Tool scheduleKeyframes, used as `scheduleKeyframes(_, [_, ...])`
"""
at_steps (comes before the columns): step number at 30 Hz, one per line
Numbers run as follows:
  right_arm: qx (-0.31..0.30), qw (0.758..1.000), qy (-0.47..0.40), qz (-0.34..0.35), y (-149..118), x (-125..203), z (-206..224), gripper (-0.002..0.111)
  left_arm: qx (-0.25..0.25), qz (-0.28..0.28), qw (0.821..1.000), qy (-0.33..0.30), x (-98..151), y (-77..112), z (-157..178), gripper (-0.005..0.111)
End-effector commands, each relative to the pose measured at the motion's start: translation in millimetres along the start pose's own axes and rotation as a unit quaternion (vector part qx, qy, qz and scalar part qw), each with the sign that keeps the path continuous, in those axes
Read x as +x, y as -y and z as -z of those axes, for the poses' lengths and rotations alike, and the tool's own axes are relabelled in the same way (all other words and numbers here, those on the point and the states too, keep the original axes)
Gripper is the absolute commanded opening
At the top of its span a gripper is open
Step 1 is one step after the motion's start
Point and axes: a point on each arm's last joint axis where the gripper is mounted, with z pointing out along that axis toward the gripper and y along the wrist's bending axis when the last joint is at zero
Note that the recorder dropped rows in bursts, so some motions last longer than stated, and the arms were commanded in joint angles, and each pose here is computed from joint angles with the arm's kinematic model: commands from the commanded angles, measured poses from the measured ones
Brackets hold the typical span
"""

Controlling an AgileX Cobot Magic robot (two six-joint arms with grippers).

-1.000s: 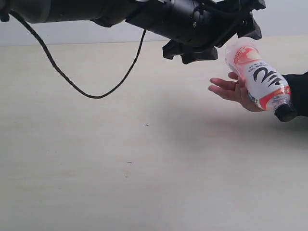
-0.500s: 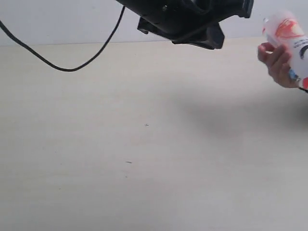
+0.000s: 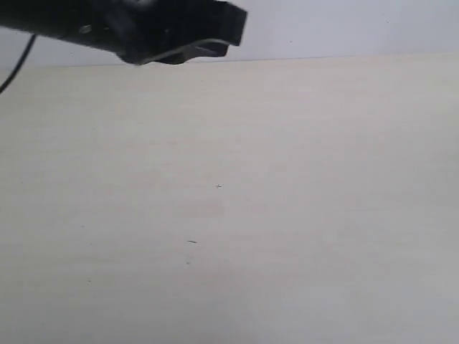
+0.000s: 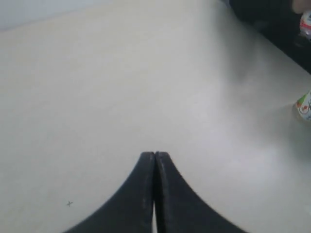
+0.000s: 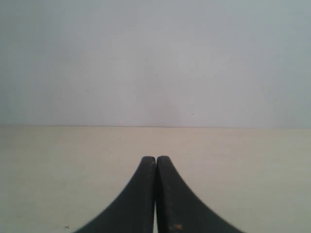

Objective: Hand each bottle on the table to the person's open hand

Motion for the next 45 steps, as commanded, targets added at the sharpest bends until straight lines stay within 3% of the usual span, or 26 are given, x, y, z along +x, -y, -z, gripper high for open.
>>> scheduleKeyframes(1, [0.001,1.000,0.001,0.004,0.3,1.0,0.6,0.000,-0.009,-0.023,0.997,0.067,26.3,-5.7,45.7,0.000])
scheduleKeyframes(10, [0.001,1.000,0.001,0.004,0.3,1.0,0.6,0.000,-0.013,-0.038,0.980,0.193,84.5,-17.2,117.8,0.000])
scheduleKeyframes(19, [0.001,1.000,0.001,0.004,0.3,1.0,0.6,0.000,-0.019,-0.069,0.985,0.158,126.8,-21.8,148.1,0.000])
scheduleKeyframes(41, [0.001,1.000,0.001,0.004,0.3,1.0,0.6,0.000,-0.017,-0.070,0.987,0.143,132.3,-21.5,152.9,0.000])
scheduleKeyframes(45, [0.001,1.000,0.001,0.004,0.3,1.0,0.6,0.000,-0.043,-0.057,0.986,0.148,130.9,-27.5,153.5,0.000])
